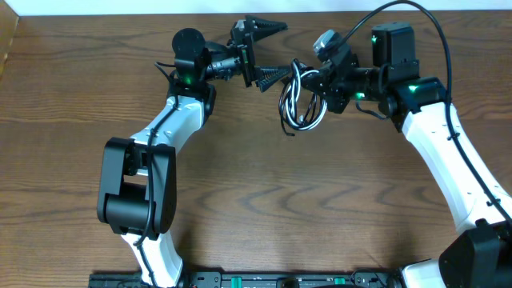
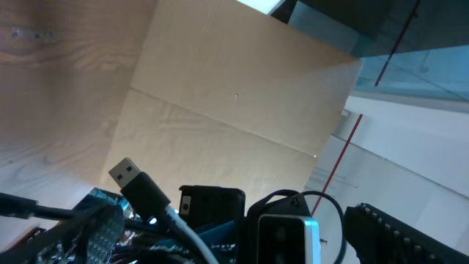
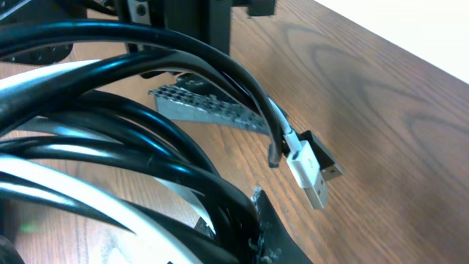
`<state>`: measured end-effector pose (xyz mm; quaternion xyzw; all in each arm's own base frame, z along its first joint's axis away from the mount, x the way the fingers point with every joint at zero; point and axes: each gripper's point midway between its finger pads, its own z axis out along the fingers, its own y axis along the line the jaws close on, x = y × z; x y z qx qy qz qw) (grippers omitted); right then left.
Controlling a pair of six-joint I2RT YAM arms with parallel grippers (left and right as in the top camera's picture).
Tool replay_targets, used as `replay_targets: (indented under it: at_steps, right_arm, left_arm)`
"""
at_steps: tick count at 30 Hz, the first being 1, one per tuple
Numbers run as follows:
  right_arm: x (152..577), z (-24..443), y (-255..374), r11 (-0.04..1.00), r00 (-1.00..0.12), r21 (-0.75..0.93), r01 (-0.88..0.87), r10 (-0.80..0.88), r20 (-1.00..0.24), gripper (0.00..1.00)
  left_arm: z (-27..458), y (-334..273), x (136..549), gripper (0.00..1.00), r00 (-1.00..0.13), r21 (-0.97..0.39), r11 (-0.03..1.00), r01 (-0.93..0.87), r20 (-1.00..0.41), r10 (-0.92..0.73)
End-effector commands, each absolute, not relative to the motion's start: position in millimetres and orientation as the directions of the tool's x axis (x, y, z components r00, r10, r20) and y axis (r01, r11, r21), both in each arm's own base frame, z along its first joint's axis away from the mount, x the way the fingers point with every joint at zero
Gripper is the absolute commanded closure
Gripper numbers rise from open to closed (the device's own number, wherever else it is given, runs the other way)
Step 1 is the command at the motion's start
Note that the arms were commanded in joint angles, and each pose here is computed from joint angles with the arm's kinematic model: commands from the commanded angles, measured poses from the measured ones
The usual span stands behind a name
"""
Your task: Untangle cables
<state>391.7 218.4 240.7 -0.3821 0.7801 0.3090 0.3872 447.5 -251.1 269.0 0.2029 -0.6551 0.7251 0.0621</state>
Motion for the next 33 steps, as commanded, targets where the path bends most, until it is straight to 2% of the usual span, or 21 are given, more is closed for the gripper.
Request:
replay_targets:
  at_steps: [1, 8, 11, 18, 21, 23, 33]
  right_arm:
    - [392.7, 235.2, 227.6, 0.479, -0.342, 0.122, -0.869, -0.404, -0.848, 0.99]
    - [408.6, 216.4, 231.1, 0.485, -0.348, 0.124, -0.866, -0.405, -0.845, 0.99]
    - [417.1, 204.0, 221.0, 0.538, -0.381, 0.108, -0.836, -0.428, -0.82, 0.99]
    - [427.2, 203.8, 204.8, 0.575, -0.393, 0.098, -0.813, -0.415, -0.821, 0.99]
    - [423.6, 205.1, 209.4, 0.556, -0.389, 0.111, -0.824, -0.411, -0.825, 0.99]
    - [412.3, 206.5, 225.8, 0.505, -0.386, 0.149, -0.85, -0.404, -0.829, 0.99]
    - [392.1, 203.5, 252.0, 0.485, -0.467, 0.256, -0.836, -0.384, -0.797, 0.99]
  left_arm:
    - [289.7, -262.0, 432.6, 0.0, -0.913, -0.918, -0.134, -0.374, 0.39, -0.123]
    - [289.7, -268.7, 428.5, 0.0, -0.915, -0.918, -0.128, -0.376, 0.389, -0.109]
    - [289.7, -268.7, 428.4, 0.0, -0.915, -0.918, -0.128, -0.376, 0.389, -0.108]
    - [289.7, -268.7, 428.4, 0.0, -0.915, -0.918, -0.128, -0.375, 0.389, -0.108]
    - [289.7, -268.7, 428.5, 0.0, -0.914, -0.918, -0.128, -0.376, 0.39, -0.109]
    - [289.9, -269.4, 429.3, 0.0, -0.914, -0.918, -0.132, -0.375, 0.39, -0.114]
    - [290.1, -269.2, 430.0, 0.01, -0.913, -0.918, -0.134, -0.374, 0.39, -0.117]
